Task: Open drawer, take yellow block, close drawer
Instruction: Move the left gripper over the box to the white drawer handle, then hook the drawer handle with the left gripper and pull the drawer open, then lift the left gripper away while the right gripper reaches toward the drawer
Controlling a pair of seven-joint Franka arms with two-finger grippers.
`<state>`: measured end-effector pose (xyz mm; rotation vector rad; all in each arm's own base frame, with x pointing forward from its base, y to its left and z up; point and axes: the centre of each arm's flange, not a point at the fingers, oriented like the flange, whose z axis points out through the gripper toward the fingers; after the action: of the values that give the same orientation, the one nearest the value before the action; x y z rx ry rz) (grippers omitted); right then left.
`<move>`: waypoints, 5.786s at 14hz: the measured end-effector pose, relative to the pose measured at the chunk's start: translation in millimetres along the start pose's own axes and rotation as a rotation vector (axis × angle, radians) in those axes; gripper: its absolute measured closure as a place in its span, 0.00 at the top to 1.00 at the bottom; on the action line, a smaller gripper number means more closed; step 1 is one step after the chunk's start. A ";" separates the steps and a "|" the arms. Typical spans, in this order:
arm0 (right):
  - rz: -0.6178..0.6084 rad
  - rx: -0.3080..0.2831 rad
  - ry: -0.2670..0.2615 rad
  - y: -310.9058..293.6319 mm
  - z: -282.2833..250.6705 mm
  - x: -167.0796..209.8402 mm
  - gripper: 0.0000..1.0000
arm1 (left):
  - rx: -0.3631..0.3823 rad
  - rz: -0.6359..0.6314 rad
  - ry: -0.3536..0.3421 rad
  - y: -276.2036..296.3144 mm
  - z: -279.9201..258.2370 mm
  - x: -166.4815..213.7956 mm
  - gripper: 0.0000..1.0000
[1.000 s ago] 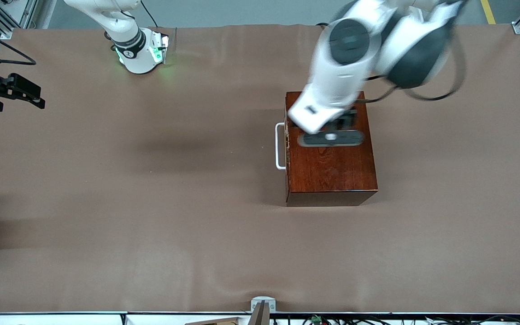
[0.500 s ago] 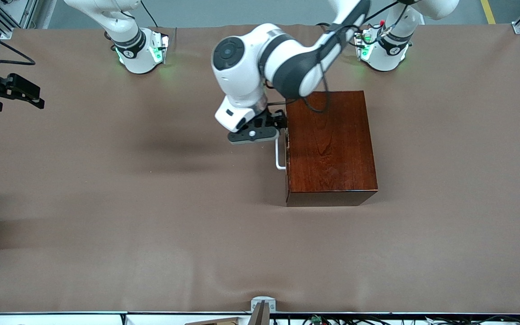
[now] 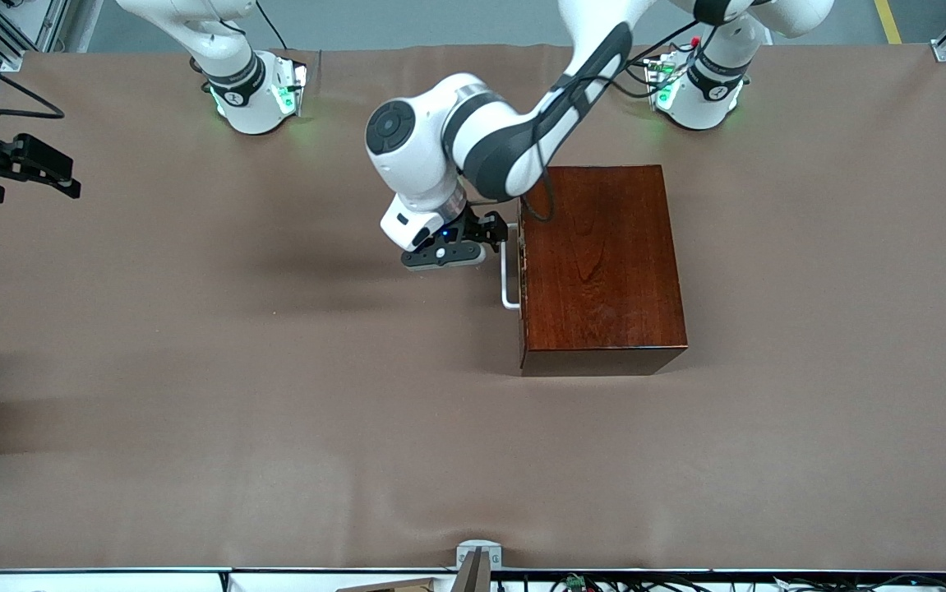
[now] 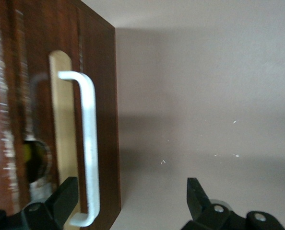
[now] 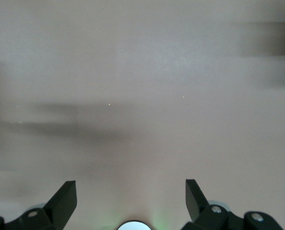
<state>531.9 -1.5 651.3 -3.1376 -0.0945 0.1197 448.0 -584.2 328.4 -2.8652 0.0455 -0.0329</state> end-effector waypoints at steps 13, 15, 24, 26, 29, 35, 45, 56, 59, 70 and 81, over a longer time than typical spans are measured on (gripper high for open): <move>0.000 0.000 0.001 0.1 -0.1 0.1 1.00 | 0.164 0.085 0.021 4.4 38.9 -7.8 1.00; 0.000 0.000 0.002 0.1 -0.2 0.2 1.00 | 0.167 0.042 0.022 4.6 43.8 -6.5 1.00; -0.002 -0.001 0.008 -0.5 -0.5 1.1 1.00 | 0.115 -0.124 0.057 13.9 58.3 0.5 1.00; -0.002 -0.001 0.017 -0.3 -0.3 3.0 1.00 | 0.085 -0.165 0.062 16.1 55.1 2.1 1.00; -0.002 -0.001 0.025 0.1 3.0 8.2 1.00 | 0.048 -0.211 0.076 21.0 50.4 2.0 1.00; 0.005 0.001 0.005 4.6 13.5 14.6 1.00 | -0.057 -0.299 0.084 32.1 39.8 2.8 1.00; 0.022 0.004 -0.009 14.1 20.9 18.4 1.00 | -0.298 -0.424 0.118 62.1 14.9 -3.8 1.00; 0.031 0.006 -0.024 20.1 29.4 23.3 1.00 | -0.430 -0.466 0.139 76.5 3.3 -5.7 1.00; 0.032 0.007 -0.035 21.6 37.5 28.9 1.00 | -0.421 -0.481 0.147 72.2 3.7 0.0 1.00; 0.038 0.007 -0.037 25.7 44.8 35.0 1.00 | -0.416 -0.473 0.170 49.1 -64.3 -0.6 1.00; 0.364 0.162 -0.064 -25.7 46.2 40.6 1.00 | -0.185 -0.570 0.139 -222.0 -224.3 66.5 1.00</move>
<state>567.2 26.5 602.3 -2.9522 0.4634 0.2146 514.6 -434.0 605.9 -2.9479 -0.7752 -0.3552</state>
